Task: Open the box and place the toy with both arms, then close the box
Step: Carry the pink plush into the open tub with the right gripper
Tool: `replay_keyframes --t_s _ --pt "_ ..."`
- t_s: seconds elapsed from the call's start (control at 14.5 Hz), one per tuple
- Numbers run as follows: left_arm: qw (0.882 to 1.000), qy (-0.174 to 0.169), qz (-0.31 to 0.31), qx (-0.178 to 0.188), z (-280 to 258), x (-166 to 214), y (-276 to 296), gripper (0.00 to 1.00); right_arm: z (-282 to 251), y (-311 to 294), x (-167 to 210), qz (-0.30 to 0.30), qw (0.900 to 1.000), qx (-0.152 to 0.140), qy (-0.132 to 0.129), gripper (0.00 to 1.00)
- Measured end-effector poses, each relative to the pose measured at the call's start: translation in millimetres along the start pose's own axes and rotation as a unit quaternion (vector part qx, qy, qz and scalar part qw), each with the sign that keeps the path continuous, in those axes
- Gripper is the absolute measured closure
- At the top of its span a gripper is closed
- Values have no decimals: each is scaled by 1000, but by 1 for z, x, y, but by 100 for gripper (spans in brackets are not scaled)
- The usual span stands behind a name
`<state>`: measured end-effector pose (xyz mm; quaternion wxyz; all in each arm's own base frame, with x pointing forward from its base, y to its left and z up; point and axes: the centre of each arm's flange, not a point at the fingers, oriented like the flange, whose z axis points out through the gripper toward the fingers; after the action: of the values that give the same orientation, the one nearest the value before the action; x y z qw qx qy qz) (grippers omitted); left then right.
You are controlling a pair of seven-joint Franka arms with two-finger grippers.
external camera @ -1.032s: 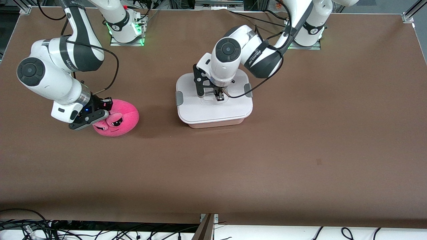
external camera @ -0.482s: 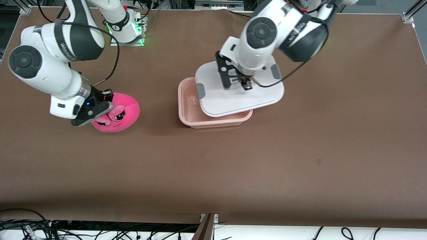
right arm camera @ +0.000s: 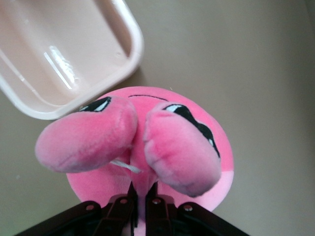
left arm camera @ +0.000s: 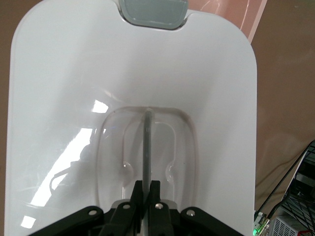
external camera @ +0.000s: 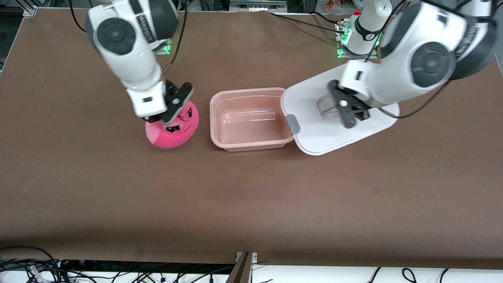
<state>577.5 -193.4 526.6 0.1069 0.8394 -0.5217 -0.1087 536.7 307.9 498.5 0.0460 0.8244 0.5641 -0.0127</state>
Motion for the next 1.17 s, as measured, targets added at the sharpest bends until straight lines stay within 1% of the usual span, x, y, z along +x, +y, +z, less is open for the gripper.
replay_keyframes --t_s 0.14,0.28,0.34,0.48,0.83,1.17 --pt "1000 3 -1 -11 -7 -36 -25 93 -6 -35 26 -65 998 -4 -3 93" --pt "1000 9 -8 -17 -9 -64 -47 93 -3 -79 55 -117 993 -5 -13 93" --pt "1000 11 -11 -18 -10 -70 -52 93 3 -101 70 -141 990 -8 -21 93" --pt "1000 11 -10 -19 -9 -72 -53 93 23 -131 96 -174 984 -10 -38 93" --pt "1000 10 -4 -20 -9 -69 -51 93 66 -142 139 -199 978 -12 -58 93" --pt "1000 10 -3 -20 -9 -69 -51 93 96 -140 168 -205 977 -10 -62 93"
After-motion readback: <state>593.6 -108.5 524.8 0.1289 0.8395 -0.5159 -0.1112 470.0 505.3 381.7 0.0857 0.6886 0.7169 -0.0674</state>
